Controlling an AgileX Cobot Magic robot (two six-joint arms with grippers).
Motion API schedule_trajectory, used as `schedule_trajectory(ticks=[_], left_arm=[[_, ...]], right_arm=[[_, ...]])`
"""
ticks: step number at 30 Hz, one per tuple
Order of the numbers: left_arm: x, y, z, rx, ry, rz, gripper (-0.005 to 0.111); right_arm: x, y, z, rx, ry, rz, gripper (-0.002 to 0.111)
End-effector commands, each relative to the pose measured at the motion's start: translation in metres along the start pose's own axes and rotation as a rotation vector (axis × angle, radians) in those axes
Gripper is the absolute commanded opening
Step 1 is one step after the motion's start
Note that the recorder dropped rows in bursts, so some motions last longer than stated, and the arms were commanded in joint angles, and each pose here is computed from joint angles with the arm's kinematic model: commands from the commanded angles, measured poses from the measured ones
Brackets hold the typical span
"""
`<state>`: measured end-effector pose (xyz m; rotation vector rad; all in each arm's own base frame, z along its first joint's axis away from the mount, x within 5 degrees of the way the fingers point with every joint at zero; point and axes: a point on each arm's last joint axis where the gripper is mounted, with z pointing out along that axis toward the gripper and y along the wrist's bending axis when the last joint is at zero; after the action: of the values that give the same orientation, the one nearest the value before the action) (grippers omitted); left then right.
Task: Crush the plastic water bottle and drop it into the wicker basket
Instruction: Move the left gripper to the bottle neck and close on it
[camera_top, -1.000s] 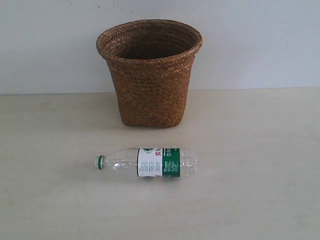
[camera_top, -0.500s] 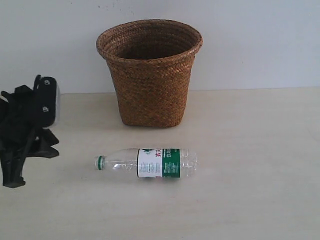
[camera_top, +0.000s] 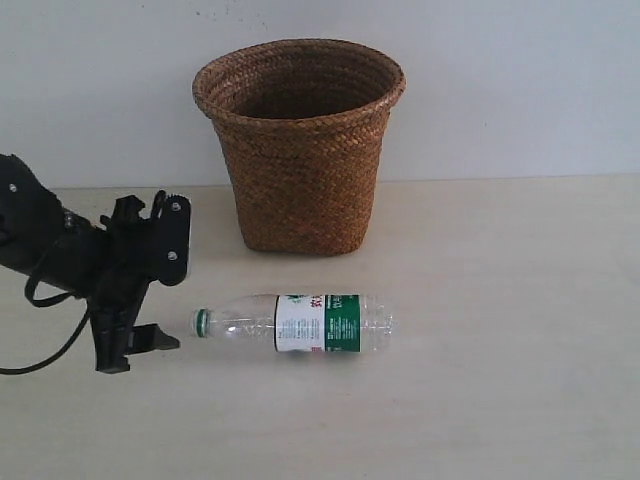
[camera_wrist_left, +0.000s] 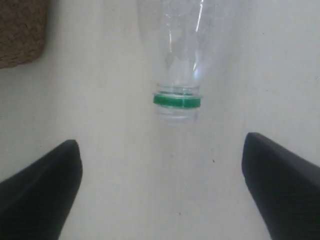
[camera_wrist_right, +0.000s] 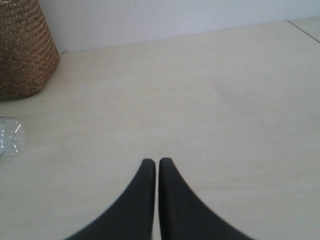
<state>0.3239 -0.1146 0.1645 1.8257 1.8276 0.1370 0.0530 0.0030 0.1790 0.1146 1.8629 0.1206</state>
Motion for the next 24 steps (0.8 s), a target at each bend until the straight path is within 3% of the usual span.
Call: schedule_trajectory(ticks=[1, 10, 24], left_arm=[[-0.004, 0.001, 0.021, 0.056, -0.044, 0.000, 0.080], [-0.012, 0.000, 0.047, 0.124, -0.154, -0.001, 0.080], [-0.006, -0.008, 0.065, 0.164, -0.155, -0.031, 0.074]], right_arm=[[-0.001, 0.000, 0.000, 0.004, -0.014, -0.002, 0.000], [-0.001, 0.000, 0.000, 0.004, -0.014, -0.002, 0.000], [-0.001, 0.000, 0.000, 0.004, -0.012, -0.001, 0.000]])
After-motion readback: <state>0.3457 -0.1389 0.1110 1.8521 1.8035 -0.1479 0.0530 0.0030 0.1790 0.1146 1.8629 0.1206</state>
